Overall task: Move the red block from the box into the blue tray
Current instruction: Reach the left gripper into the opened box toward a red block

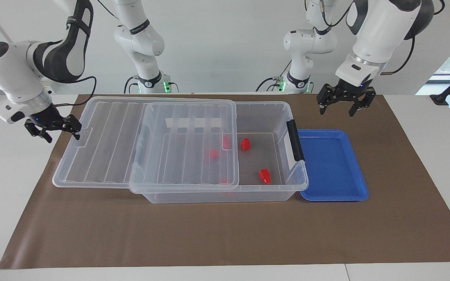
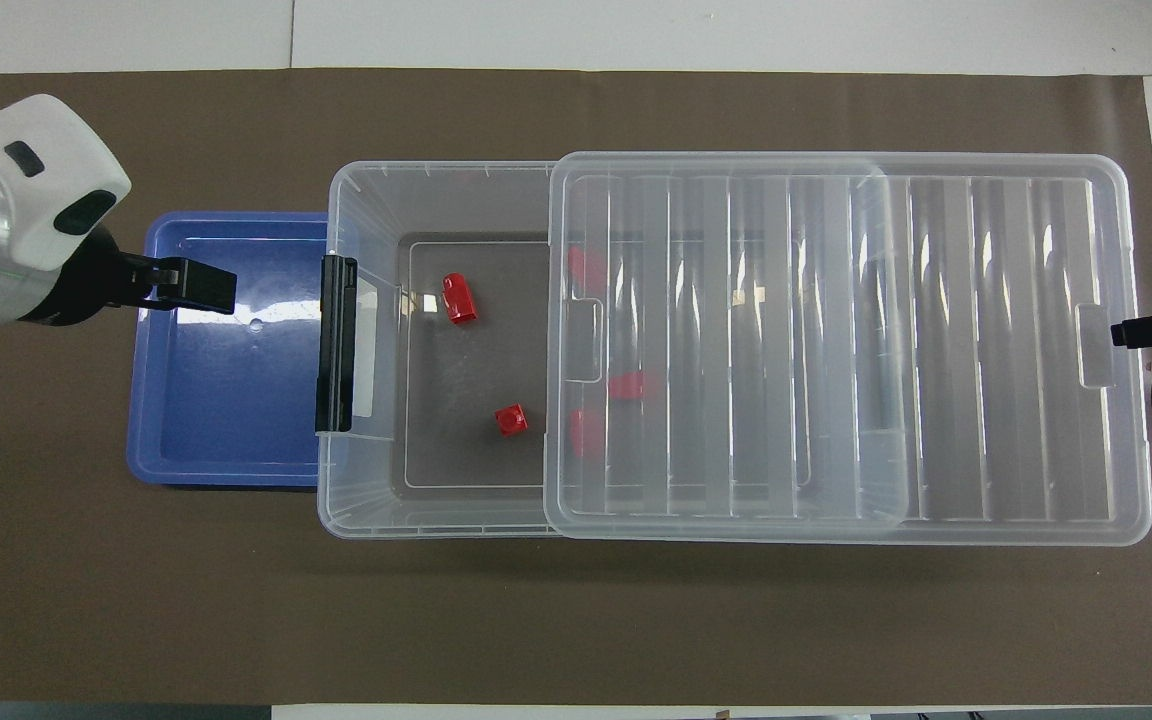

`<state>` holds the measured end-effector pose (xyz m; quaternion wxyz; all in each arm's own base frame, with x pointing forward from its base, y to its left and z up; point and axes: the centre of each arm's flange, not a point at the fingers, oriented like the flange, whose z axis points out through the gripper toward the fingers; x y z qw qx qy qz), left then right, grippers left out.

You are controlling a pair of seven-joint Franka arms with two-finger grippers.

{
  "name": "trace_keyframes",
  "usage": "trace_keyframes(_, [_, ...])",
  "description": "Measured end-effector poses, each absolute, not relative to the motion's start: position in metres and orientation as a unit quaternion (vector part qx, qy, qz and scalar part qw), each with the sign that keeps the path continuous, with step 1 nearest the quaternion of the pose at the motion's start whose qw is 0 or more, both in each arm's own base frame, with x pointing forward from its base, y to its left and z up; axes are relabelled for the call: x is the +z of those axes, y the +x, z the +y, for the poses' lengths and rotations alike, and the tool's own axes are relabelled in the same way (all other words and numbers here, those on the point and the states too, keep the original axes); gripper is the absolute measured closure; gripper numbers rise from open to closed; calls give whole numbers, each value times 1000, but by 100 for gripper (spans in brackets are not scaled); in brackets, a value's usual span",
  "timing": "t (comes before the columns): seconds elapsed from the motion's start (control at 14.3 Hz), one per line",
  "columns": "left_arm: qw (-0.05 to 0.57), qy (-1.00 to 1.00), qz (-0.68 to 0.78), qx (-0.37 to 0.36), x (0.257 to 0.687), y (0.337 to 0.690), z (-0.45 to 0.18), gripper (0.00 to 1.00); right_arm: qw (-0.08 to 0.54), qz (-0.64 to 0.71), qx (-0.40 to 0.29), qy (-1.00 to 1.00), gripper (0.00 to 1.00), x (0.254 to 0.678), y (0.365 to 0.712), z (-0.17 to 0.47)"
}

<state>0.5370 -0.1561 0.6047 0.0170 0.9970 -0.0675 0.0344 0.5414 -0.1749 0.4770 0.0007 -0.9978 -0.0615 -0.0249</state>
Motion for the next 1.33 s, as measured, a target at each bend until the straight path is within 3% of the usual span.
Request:
trace_keyframes(0.21, [29,998,-29,53,580,532,-207,0,6,-65,-14,-998,0,517,551,-151])
trace_keyframes(0.56, [42,998,20,49,511,535,-276,0,8,-35,-6,-999,0,598,558,-54])
trace_keyframes(0.84, [37,997,43,50,457,547,-306,0,7,-16,4,-1000,0,613,547,6])
trace_keyframes(1.33, [41,997,52,45,376,567,-316,0,4,7,22,-1000,0,611,541,35])
